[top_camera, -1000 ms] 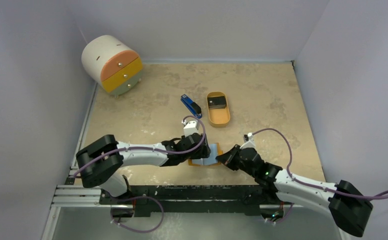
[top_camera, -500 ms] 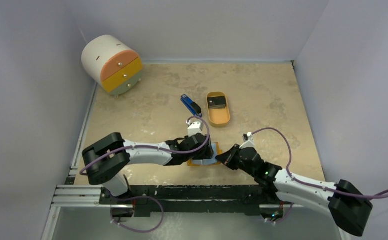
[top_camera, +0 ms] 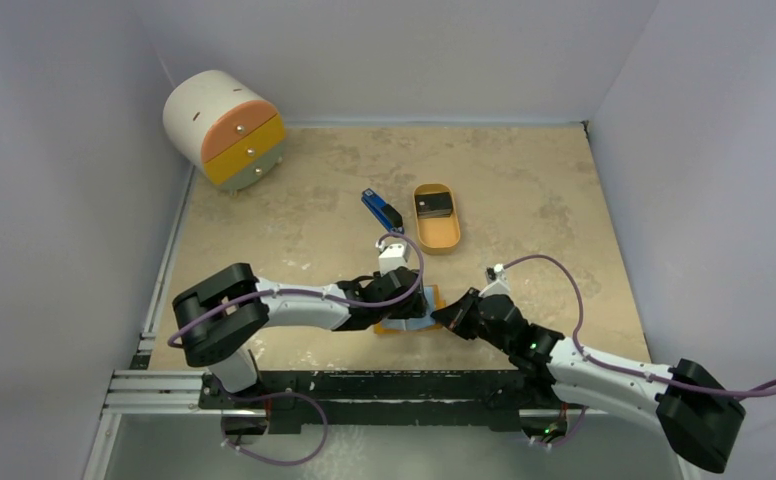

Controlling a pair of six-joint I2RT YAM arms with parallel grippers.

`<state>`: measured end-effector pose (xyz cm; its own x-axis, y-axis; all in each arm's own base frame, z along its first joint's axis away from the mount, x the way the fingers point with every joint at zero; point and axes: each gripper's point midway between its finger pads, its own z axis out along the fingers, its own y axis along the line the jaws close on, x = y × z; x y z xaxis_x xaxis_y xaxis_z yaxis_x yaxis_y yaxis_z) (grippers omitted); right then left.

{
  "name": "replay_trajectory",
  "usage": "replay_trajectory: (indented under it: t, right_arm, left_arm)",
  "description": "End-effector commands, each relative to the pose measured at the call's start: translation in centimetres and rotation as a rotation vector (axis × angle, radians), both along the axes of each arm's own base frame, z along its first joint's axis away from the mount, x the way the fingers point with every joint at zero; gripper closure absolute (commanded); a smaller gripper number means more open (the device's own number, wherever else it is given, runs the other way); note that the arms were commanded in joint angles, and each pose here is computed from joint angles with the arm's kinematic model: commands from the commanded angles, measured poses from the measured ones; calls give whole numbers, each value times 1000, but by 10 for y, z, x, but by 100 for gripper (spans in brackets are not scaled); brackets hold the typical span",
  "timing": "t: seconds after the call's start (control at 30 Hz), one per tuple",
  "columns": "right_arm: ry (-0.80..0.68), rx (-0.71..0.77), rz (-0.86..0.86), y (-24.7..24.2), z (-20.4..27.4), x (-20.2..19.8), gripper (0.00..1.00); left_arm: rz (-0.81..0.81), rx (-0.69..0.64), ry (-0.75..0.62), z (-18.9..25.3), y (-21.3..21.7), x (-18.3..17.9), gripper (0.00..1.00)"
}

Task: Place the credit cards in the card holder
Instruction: Turn over the card slot in the card holder.

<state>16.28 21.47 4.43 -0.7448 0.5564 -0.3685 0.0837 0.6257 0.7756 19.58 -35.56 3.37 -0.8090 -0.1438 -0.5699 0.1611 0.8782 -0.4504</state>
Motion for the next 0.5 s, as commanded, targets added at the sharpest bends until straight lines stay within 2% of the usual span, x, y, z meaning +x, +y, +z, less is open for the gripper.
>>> replay_trajectory:
  t: [0.0,0.2,0.47]
  right_arm:
    - [-70,42,-23,7,27,14,100]
    - [-69,37,-26,6,25,14,100]
    - [-61,29,-30,4,21,13,100]
  left_arm:
    - [-8,42,-5,-8,1,0,45]
    - [22,64,-12,-10,11,1,60]
    - [55,108,-18,-14,26,2,72]
